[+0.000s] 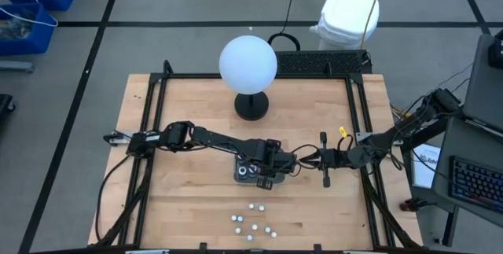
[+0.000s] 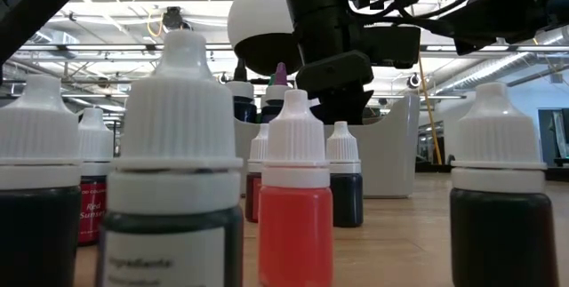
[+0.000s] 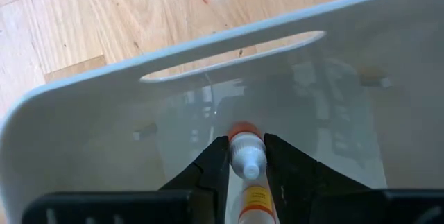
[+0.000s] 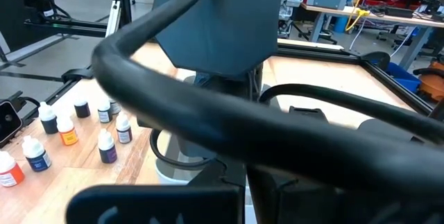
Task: Pick & Place food coloring
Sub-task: Put the small orange food coloring bottle into the gray bin
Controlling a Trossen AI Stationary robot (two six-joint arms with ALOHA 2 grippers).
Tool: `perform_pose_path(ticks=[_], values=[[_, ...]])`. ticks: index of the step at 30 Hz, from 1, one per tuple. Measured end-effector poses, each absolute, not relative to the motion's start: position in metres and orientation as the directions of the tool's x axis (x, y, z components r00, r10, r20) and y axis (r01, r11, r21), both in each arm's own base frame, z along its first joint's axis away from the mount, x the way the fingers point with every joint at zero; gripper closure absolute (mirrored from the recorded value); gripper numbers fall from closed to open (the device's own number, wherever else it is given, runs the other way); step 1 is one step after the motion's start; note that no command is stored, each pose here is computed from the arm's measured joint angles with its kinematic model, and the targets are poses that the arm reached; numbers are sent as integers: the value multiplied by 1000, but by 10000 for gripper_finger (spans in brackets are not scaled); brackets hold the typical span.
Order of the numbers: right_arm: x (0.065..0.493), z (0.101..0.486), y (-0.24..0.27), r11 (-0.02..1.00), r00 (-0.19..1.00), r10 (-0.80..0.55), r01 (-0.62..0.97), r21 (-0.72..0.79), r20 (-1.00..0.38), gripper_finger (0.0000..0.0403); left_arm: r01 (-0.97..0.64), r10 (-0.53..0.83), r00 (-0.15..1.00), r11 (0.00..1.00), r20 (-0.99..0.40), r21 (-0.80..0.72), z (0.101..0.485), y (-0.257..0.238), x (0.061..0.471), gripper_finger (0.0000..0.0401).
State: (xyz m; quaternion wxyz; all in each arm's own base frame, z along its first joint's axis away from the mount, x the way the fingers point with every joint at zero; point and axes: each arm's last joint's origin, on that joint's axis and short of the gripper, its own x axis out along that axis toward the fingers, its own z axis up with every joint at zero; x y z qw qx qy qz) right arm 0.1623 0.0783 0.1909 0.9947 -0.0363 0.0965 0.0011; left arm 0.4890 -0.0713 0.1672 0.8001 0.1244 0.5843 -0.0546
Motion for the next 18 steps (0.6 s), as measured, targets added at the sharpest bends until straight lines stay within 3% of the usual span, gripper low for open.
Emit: perform_pose_path(ticks=[11,18], values=[[162,191,78,997,982,-5,-10,-73,-191,403,234,59,304,963,-951,134,184,-72,489,203],[162,191,78,997,982,-4,-11,-77,-188,403,228,59,279,965,-958,126,236,-78,482,168]])
